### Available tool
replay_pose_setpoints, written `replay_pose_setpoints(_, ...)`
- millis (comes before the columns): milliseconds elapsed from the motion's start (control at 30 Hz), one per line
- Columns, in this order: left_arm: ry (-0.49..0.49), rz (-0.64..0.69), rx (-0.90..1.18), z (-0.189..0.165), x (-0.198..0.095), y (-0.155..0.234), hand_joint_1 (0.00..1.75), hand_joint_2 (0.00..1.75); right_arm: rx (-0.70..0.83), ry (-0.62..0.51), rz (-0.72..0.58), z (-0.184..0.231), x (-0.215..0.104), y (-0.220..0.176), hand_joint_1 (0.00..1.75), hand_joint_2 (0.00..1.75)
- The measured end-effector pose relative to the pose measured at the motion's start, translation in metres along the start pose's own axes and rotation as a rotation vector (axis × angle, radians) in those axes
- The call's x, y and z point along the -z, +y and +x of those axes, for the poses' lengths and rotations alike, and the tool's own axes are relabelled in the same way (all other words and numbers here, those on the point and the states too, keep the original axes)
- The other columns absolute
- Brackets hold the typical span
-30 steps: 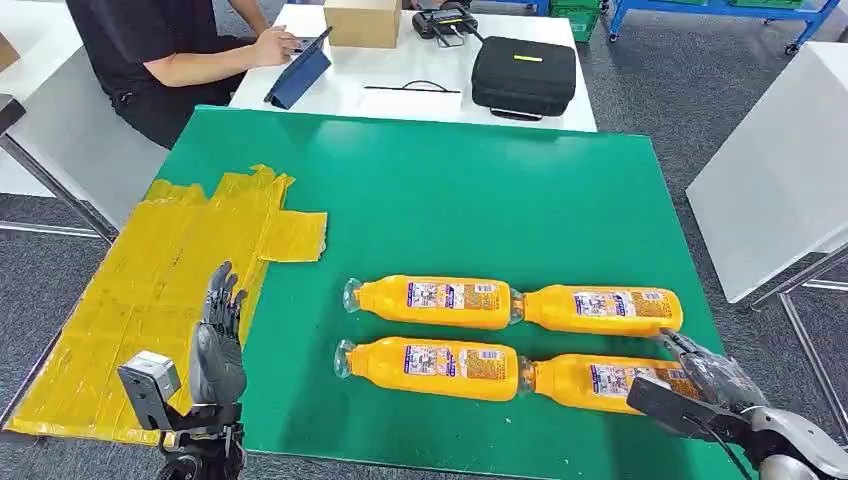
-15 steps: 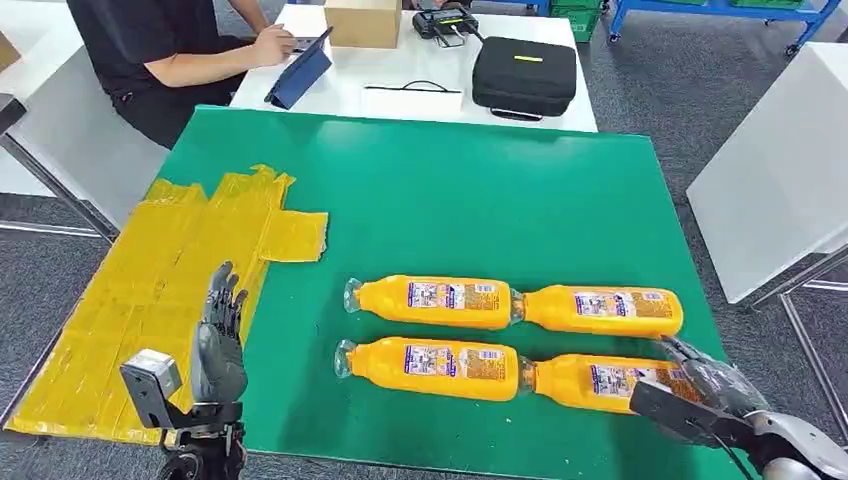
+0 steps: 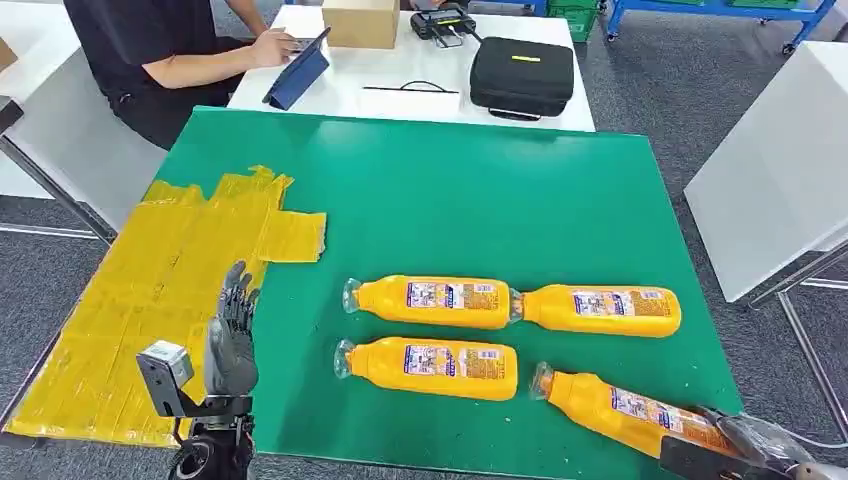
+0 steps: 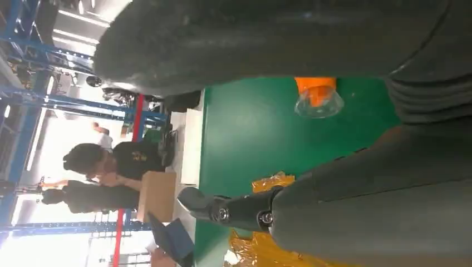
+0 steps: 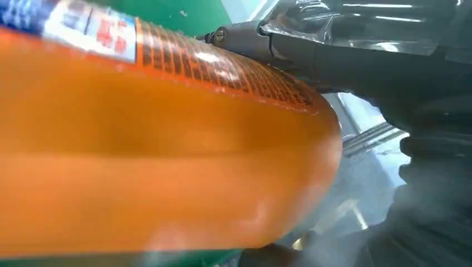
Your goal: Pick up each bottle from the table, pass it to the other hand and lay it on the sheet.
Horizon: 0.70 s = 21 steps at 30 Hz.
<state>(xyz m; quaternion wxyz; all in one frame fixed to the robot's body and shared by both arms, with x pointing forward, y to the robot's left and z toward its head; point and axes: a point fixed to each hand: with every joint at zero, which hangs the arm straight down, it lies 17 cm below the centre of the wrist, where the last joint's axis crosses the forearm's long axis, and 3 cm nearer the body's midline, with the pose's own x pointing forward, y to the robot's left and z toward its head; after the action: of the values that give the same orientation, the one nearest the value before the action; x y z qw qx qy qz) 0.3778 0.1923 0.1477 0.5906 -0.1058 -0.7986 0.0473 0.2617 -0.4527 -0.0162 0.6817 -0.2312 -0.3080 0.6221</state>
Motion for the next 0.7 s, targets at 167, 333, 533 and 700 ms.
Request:
replay_pose_setpoints(167,0.004,-0.002,0.001,-0.003,0.002,-0.001,0.00,0.00,-0.044,0.028,0.056,-0.007,-0.003,0.011,1.69,1.75)
replay_pose_setpoints(333,0.007,-0.003,0.002,-0.004,0.003,-0.001,0.00,0.00,-0.068,0.028,0.074,-0.009,-0.005,0.014,1.69,1.75)
replay_pose_setpoints(533,0.011,-0.006,0.002,-0.006,0.002,-0.002,0.00,0.00,-0.073,0.032,0.080,-0.011,-0.006,0.015,1.75,1.75)
replay_pose_setpoints(700,0.012,-0.007,0.003,-0.007,0.003,-0.003,0.00,0.00,-0.070,0.054,0.051,-0.012,-0.004,0.013,0.00,1.75)
